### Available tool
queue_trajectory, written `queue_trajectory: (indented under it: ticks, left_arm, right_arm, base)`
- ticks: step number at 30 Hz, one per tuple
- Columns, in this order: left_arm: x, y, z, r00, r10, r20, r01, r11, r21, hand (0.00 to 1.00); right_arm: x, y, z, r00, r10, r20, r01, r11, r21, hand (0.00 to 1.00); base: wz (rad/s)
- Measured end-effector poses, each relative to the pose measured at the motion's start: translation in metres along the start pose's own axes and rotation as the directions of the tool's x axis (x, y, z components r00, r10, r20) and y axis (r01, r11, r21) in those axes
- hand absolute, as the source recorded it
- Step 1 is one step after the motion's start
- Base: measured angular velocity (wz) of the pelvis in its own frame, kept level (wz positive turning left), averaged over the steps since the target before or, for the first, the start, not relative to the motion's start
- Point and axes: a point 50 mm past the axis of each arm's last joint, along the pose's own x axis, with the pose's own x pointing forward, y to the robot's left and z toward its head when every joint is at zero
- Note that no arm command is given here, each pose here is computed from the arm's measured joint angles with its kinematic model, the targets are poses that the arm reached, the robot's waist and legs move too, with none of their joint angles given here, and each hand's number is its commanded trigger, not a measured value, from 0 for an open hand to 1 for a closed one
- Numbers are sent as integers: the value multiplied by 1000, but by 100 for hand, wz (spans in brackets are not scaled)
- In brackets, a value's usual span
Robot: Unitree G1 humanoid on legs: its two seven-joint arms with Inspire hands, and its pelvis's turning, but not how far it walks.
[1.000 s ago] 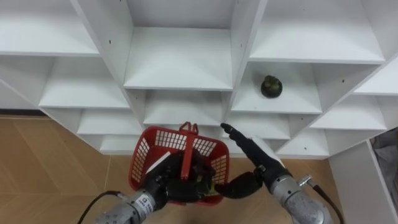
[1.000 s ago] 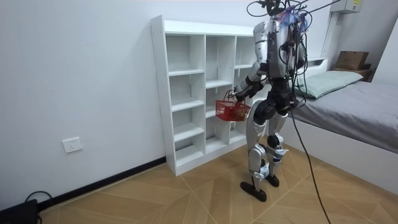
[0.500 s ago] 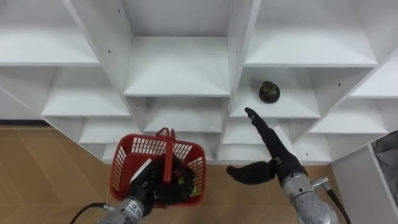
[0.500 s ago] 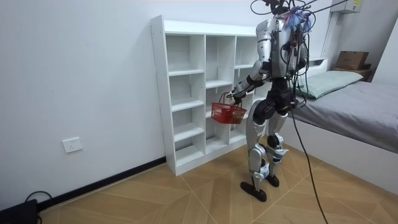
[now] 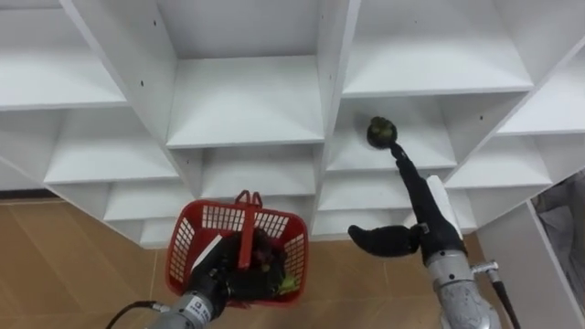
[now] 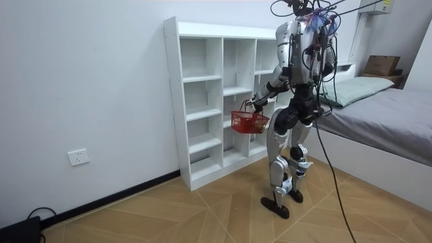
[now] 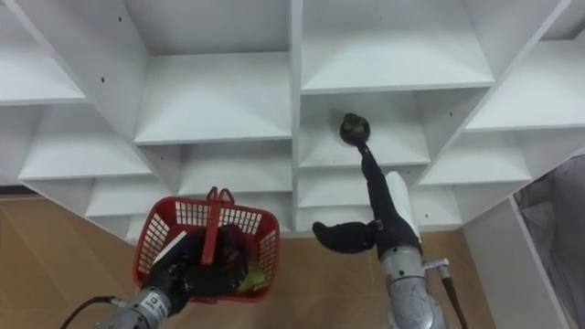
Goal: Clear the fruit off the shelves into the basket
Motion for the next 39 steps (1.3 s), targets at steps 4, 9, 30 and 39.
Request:
queue_trajectory:
  ticks: [4, 9, 30, 39]
  left_arm:
    - [2, -1, 2, 1000, 13, 15, -13, 1000, -15, 100]
    - [7, -2, 8, 999, 16, 35, -15, 1000, -23, 100]
    - [10, 0, 11, 999, 16, 39, -16, 1000, -10, 100]
    - [9, 3, 6, 1000, 17, 12, -17, 1000, -8, 100]
  right_arm:
    - [3, -2, 4, 999, -51, 17, 51, 999, 11, 0]
    - [13, -9, 0, 992, -125, 6, 125, 992, -1, 0]
    - [52, -49, 12, 928, -372, 38, 372, 928, -4, 0]
    - [54, -57, 11, 908, -418, 12, 417, 908, 39, 0]
  base:
    - [0]
    - [4]
    - [3]
    - [2]
